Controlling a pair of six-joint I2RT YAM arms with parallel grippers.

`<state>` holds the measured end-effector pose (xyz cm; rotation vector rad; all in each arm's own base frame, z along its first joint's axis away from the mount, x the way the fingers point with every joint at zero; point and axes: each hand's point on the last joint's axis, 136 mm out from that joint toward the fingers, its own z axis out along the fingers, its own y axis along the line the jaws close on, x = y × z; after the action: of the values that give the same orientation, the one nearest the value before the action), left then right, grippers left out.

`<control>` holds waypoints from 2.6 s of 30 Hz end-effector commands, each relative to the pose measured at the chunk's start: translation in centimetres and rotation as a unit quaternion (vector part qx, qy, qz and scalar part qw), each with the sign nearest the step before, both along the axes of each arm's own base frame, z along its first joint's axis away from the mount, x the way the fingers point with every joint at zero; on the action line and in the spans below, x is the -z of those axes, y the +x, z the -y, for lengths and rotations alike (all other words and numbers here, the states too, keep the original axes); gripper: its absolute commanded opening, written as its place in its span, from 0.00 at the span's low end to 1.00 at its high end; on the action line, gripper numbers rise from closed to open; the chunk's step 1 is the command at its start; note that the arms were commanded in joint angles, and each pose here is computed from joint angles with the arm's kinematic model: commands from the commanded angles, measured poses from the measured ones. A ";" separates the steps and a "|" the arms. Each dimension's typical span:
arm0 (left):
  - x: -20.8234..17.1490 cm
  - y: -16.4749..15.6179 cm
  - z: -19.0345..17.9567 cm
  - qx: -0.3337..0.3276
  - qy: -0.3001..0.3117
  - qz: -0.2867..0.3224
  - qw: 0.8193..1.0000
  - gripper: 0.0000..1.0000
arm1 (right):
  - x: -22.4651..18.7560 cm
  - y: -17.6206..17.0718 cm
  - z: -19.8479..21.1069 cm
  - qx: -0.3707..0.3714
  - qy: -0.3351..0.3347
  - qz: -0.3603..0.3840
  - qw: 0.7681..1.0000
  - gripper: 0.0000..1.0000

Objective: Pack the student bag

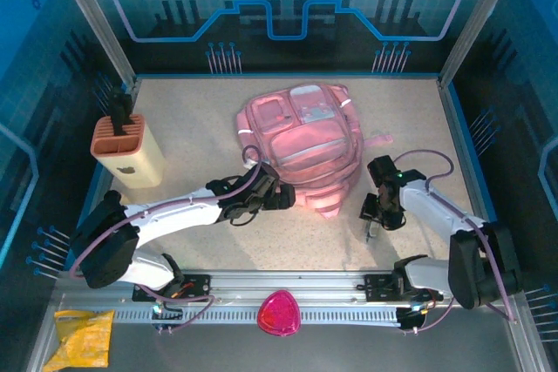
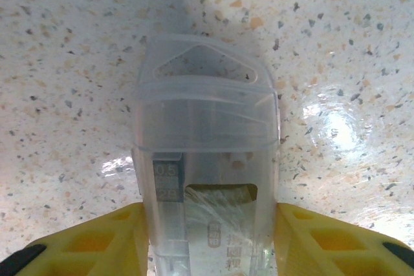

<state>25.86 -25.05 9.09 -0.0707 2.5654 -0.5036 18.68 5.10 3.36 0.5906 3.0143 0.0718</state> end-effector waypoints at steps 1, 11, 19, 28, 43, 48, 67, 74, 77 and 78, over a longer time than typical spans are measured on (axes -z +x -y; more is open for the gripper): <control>-3.3 1.4 -0.1 0.025 0.025 0.047 0.998 0.99 | -1.5 0.4 -0.5 -0.028 0.006 0.019 0.999 0.49; -7.6 5.7 1.0 0.147 0.131 0.148 0.969 0.99 | -5.6 2.1 -1.3 -0.073 0.009 0.076 0.994 0.47; -8.5 9.3 4.2 0.259 0.200 0.218 0.920 0.99 | -7.4 2.6 -3.4 -0.116 0.030 0.087 0.989 0.47; -6.6 10.3 7.2 0.336 0.211 0.218 0.892 0.99 | -9.4 4.1 -4.4 -0.133 0.038 0.115 0.984 0.47; -4.3 15.6 7.6 0.324 0.296 0.235 0.867 0.90 | -10.1 5.7 -4.9 -0.131 0.038 0.137 0.981 0.47; -6.7 17.0 7.1 0.296 0.278 0.248 0.880 0.75 | -9.9 6.2 -5.5 -0.136 0.045 0.136 0.980 0.47; -13.5 13.4 9.9 0.220 0.087 0.243 0.941 0.00 | -13.1 16.5 -11.0 -0.126 0.099 0.221 0.962 0.48; -14.4 12.1 10.5 0.153 -0.002 0.194 0.969 0.00 | -12.7 20.1 -10.9 -0.052 0.138 0.227 0.963 0.50; -14.0 12.7 10.5 0.138 0.001 0.188 0.972 0.00 | -11.4 20.9 -11.1 -0.036 0.135 0.216 0.966 0.51; -13.9 12.9 10.4 0.134 0.004 0.186 0.973 0.00 | -10.8 21.0 -11.0 -0.030 0.133 0.210 0.968 0.52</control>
<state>38.54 -34.55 18.52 0.4648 2.2934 -0.4169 37.72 15.69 13.98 0.3507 2.6681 0.4983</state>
